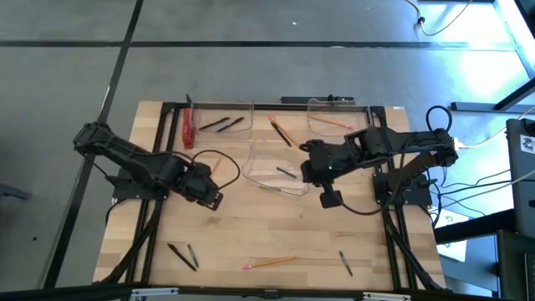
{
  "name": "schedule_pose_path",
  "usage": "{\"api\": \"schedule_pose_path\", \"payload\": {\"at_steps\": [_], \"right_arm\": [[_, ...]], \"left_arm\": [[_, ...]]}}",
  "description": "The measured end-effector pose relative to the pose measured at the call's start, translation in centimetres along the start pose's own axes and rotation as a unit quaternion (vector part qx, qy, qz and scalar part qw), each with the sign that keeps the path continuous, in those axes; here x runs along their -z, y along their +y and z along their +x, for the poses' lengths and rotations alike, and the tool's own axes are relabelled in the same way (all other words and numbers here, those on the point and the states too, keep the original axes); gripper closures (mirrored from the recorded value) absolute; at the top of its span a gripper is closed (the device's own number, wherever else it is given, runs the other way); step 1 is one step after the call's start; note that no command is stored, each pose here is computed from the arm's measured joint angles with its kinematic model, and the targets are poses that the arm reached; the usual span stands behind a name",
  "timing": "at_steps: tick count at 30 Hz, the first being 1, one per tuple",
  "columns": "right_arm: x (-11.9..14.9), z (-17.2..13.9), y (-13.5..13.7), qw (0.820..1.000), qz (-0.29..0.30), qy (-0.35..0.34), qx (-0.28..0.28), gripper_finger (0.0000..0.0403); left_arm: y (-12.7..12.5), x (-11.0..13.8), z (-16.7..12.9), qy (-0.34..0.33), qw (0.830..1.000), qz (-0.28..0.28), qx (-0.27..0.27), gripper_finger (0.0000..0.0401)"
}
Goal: Sort crayons/erasers/pens/pencils in bins
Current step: Put the green crayon into the middle transparent bin
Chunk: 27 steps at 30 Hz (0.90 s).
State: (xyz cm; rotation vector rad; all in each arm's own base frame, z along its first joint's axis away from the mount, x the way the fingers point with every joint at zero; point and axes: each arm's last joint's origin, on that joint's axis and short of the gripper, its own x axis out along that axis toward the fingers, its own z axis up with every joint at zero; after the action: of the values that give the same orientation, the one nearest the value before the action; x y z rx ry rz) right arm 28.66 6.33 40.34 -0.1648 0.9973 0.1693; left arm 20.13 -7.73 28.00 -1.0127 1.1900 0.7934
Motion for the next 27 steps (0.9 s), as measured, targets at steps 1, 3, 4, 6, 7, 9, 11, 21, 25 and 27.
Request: {"api": "schedule_pose_path", "payload": {"at_steps": [1,3,4,6,7,9,11,21,25,27], "right_arm": [[0.2,0.0,0.3,1.0,0.015,0.011,0.006,0.0398],[0.7,-0.1,1.3,0.998,0.044,0.037,0.014,0.0398],[1.0,-0.2,1.8,0.997,0.061,0.048,0.014,0.0398],[1.3,-0.3,2.9,0.992,0.112,0.06,0.01,0.0398],[1.4,-0.4,3.5,0.988,0.144,0.062,0.009,0.0398],[1.5,-0.5,4.6,0.976,0.207,0.067,0.006,0.0398],[1.7,-0.2,6.0,0.961,0.264,0.083,0.008,0.0398],[2.6,4.0,12.3,0.848,0.485,0.208,0.044,0.0398],[2.7,6.4,14.1,0.806,0.525,0.267,0.054,0.0398],[2.8,7.5,14.9,0.798,0.521,0.299,0.05,0.0398]], "left_arm": [[0.0,0.3,0.0,0.004,1.0,0.002,0.0,0.0318],[0.0,0.9,-0.1,0.006,1.0,0.011,0.001,0.0318],[0.0,1.2,-0.1,0.007,1.0,0.017,0.001,0.0318],[0.0,1.7,-0.1,0.009,1.0,0.028,0.002,0.0318],[0.1,2.0,-0.1,0.01,0.999,0.033,0.002,0.0318],[0.1,2.4,-0.2,0.012,0.999,0.043,0.003,0.0318],[0.1,2.7,-0.2,0.011,0.998,0.055,0.004,0.0318],[0.3,3.7,-0.3,-0.024,0.994,0.107,0.008,0.0318],[0.3,3.7,-0.3,-0.024,0.993,0.119,0.008,0.0318],[0.3,3.7,-0.3,-0.025,0.992,0.126,0.008,0.0318]]}}
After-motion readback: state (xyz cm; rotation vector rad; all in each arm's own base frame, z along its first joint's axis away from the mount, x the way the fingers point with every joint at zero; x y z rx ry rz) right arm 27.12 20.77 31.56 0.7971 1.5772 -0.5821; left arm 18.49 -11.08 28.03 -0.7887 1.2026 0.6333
